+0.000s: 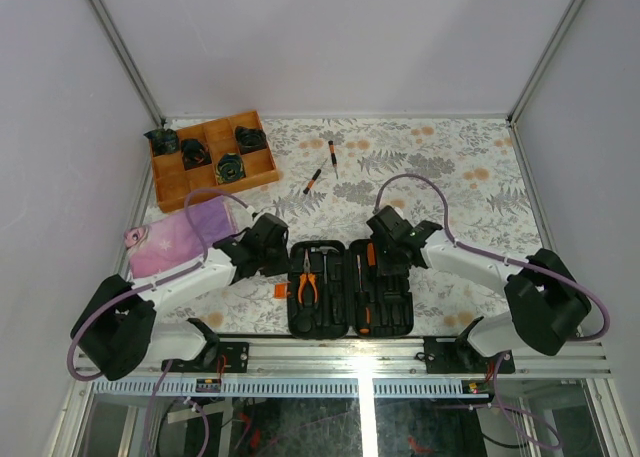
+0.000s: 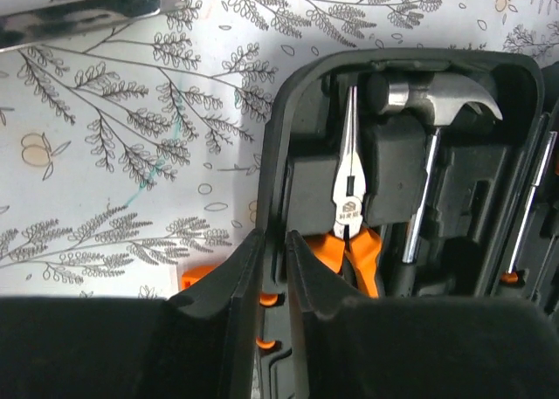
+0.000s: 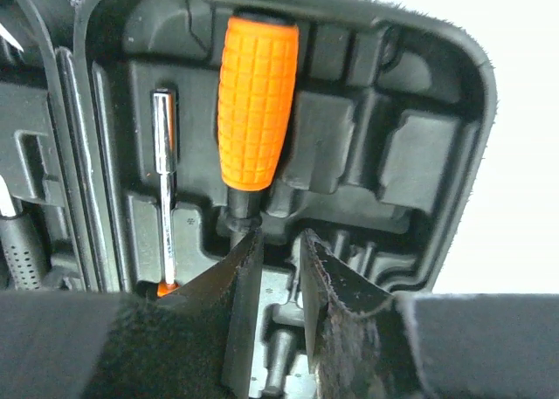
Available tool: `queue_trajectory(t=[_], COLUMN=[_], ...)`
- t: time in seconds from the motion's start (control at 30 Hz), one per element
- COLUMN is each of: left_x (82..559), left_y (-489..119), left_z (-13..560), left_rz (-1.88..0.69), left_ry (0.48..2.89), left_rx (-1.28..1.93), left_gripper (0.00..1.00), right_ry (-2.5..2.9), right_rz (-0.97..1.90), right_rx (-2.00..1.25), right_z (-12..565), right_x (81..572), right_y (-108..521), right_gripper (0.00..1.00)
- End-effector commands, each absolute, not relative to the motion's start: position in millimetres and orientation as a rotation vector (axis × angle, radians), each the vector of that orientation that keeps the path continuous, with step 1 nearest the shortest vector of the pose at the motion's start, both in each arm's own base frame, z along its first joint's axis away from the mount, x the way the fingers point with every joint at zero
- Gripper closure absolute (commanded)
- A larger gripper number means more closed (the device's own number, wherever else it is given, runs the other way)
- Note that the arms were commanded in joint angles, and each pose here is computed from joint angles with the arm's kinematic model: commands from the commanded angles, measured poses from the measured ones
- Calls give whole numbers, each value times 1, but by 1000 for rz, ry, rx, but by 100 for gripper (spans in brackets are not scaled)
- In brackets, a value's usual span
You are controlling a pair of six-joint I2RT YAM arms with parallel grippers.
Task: Sort the tools into containers
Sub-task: Place the screwdriver in the storage box, then adjust the screwdriver in the storage box.
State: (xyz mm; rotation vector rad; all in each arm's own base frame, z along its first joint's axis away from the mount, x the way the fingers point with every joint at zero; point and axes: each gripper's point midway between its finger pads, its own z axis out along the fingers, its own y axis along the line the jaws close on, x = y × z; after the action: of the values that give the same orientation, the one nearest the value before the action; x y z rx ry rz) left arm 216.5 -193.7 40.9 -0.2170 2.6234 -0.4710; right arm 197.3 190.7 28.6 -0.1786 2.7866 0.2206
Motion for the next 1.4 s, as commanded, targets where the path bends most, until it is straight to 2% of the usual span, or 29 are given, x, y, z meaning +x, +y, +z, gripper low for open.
queue_trajectory(t=[0.0,0.23,0.43,0.73,1.13,1.37], left_x=[213,232,235,214,188,176], left_y=[-187,-184,-224,-257,-277,-281], left_z=[53,87,103,74,42,22], left_rz=[-442,-403,-589,-604,-576,-538], left_ry=[2610,2516,2470,2535,2608,2651], left_rx=[-248,-240,-77,48,157,188], left_gripper=[83,74,71,71,75,77], right_ry=[2670,2578,2669,2785,2883,3035], right_rz=[145,221,374,322,244,187], right_rx=[-235,-241,-282,-264,-281,-323], right_z=[59,89,78,50,25,1], right_x=[224,229,223,215,207,185], right_y=[182,186,216,215,210,202], right_gripper=[69,68,70,69,91,93])
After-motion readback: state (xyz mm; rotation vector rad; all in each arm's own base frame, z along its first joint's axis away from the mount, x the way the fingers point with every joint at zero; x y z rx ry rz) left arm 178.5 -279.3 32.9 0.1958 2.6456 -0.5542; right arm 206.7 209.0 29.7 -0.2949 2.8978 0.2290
